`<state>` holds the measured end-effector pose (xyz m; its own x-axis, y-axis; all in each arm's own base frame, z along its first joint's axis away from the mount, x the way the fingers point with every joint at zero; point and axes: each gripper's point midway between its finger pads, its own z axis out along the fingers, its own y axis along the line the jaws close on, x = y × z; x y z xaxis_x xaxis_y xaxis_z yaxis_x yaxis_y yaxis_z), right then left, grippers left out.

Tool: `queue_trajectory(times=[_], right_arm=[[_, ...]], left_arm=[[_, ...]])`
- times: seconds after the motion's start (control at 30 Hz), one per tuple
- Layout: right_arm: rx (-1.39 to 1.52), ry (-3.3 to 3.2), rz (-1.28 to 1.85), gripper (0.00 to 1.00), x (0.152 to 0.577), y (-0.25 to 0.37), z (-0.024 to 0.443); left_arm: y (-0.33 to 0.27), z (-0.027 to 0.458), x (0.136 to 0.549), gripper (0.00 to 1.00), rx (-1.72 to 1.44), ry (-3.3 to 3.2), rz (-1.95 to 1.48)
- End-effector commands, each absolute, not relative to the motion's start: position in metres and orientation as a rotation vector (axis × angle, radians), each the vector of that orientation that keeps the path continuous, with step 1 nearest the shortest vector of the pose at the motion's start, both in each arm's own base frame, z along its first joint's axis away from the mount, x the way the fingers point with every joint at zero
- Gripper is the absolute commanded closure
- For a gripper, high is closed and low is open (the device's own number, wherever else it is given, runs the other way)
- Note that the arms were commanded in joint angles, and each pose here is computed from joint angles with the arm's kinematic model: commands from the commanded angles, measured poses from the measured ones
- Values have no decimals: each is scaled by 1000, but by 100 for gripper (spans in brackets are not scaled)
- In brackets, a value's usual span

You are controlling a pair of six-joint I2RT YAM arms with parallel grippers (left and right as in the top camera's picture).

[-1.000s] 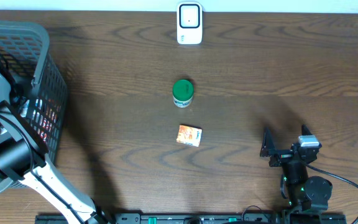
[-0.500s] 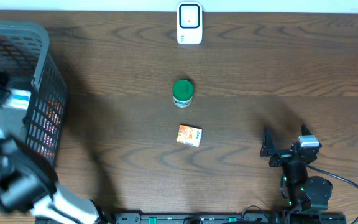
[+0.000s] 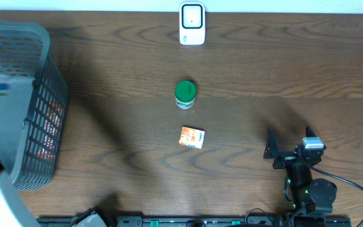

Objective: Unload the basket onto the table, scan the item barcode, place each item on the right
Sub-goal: 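Grasp the white Panadol box and lift it out of the basket, then carry the Panadol box toward the scanner and place it near the jar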

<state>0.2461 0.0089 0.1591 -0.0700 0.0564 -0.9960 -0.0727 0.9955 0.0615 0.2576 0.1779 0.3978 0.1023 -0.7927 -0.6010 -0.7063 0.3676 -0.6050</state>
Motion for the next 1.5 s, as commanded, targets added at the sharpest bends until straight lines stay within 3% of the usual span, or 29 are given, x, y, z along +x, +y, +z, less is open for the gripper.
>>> queue_trajectory(times=[0.0,0.33,0.53,0.77,1.13,1.47], right_arm=[[-5,1640,120,1,246,10,158],[-5,1640,120,1,246,10,158],[-5,1640,120,1,246,10,158],[-5,1640,120,1,246,10,158],[-5,1640,120,1,246,10,158],[-5,1640,120,1,246,10,158]], left_arm=[[124,391,271,46,-1242,1789,-363],[23,338,293,46,-1043,2197,-524],[-26,287,313,46,-907,2425,-367],[-64,207,328,46,-880,2632,-75],[-122,86,340,46,-910,2877,102],[-134,45,349,46,-945,2925,104]])
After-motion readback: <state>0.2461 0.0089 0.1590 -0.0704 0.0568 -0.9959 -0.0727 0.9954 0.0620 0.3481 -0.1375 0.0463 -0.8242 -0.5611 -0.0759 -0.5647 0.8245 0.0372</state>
